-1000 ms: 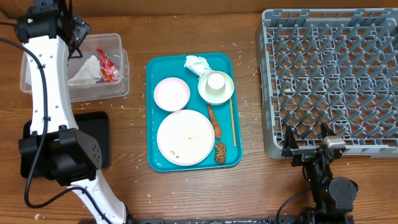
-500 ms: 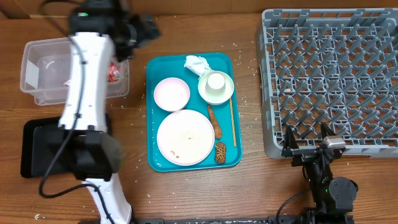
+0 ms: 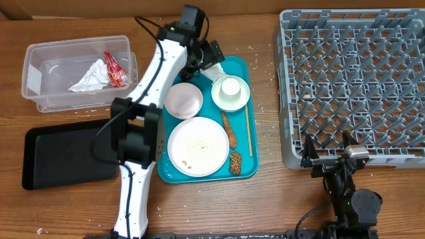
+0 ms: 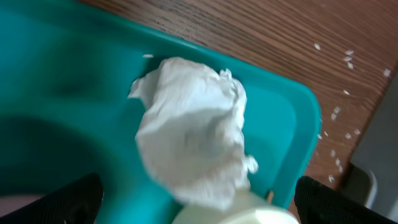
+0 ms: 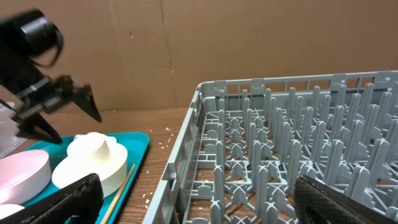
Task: Sort waste into correct bins and load items into the dishwasher
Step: 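Grasp the remaining white tissue on the tray with the left gripper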
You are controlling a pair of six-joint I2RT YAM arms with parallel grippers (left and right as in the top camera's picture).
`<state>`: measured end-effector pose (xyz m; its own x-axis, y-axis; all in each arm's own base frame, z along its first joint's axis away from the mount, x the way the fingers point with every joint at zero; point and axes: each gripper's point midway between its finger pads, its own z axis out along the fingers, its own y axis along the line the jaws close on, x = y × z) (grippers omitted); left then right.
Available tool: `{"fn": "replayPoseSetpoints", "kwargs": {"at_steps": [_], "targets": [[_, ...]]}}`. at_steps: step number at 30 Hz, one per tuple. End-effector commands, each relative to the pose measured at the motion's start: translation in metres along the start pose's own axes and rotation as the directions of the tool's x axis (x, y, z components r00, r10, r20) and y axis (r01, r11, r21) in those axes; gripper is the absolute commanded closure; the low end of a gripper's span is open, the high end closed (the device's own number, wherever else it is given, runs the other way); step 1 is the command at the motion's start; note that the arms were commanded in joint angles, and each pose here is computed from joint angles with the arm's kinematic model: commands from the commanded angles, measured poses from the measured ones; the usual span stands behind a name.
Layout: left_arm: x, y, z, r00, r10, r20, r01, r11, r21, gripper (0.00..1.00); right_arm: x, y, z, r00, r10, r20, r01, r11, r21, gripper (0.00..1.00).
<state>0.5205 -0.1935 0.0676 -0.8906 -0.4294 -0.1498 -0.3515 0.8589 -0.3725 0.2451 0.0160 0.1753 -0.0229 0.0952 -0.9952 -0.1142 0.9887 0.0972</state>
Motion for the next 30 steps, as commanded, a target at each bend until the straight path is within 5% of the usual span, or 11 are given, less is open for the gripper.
{"fn": "replayPoseSetpoints", "kwargs": {"at_steps": [1,5,8,9,13,23,30], "targets": [[0.000,-0.005,0.016,0.999,-0.034,-0.011,0.034,0.999,0.032,0.00,0.002,-0.003,0.000,1.000,-0.003,0.002,0.003,1.000,0.015,0.00],[0.003,-0.003,0.025,0.999,-0.036,-0.031,0.037,0.999,0.032,0.15,0.002,-0.003,0.000,1.000,-0.003,0.002,0.003,1.000,0.015,0.00],[0.000,-0.001,0.024,0.999,-0.033,-0.015,0.033,0.999,0.019,0.44,0.002,-0.003,0.000,1.000,-0.003,0.002,0.003,1.000,0.015,0.00],[-0.003,-0.002,0.020,0.999,-0.034,-0.005,0.034,0.999,0.023,0.66,0.002,-0.003,0.000,1.000,-0.003,0.002,0.003,1.000,0.015,0.00],[-0.016,0.000,-0.002,0.999,-0.048,0.023,0.047,0.998,0.038,0.96,0.002,-0.003,0.000,1.000,-0.003,0.002,0.003,1.000,0.015,0.00],[-0.094,0.015,-0.168,0.944,-0.147,0.294,0.103,0.982,0.157,0.96,0.002,-0.003,0.000,1.000,-0.003,0.002,0.003,1.000,0.015,0.00],[-0.146,0.131,-0.287,0.735,-0.265,0.624,0.335,0.942,0.006,0.96,0.002,-0.003,0.000,1.000,-0.003,0.002,0.003,1.000,0.015,0.00]]}}
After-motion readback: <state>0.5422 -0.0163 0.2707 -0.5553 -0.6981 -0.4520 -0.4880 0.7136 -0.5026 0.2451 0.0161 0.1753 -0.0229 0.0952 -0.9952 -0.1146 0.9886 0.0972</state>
